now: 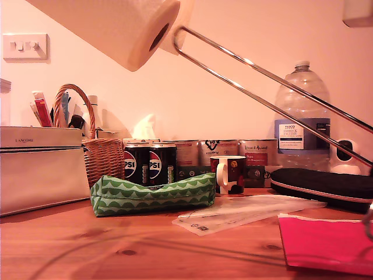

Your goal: Insert the paper towel roll into the metallic stand.

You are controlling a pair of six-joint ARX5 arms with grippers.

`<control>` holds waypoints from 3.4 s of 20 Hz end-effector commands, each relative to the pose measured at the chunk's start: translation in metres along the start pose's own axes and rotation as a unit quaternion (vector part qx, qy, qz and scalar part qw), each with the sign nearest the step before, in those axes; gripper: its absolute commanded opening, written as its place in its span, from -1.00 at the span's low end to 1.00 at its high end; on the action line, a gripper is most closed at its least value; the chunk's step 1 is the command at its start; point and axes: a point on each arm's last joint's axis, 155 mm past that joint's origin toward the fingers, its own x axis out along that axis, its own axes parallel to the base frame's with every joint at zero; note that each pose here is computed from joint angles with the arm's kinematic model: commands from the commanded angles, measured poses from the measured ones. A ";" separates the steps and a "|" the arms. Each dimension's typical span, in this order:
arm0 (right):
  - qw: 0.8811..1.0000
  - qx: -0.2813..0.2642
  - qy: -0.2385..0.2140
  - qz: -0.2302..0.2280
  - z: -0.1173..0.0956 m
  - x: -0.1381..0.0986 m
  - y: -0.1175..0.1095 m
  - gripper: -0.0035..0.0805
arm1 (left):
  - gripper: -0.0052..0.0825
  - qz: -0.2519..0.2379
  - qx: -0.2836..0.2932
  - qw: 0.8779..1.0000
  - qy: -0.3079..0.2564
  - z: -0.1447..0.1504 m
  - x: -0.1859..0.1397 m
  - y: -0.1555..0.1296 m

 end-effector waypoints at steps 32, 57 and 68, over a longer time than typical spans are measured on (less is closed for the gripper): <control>0.968 -0.051 -0.245 -0.020 0.135 -0.042 0.013 -0.95 | -0.93 -0.082 -0.045 0.995 0.018 -0.015 0.038 -0.022; 0.888 0.110 -0.446 -0.016 0.210 -0.003 0.004 -0.95 | -0.94 0.144 0.052 0.969 0.193 -0.020 0.070 0.053; 0.884 0.152 -0.442 0.008 0.195 0.051 0.023 -0.95 | -0.94 0.165 0.098 0.953 0.233 -0.021 0.099 0.040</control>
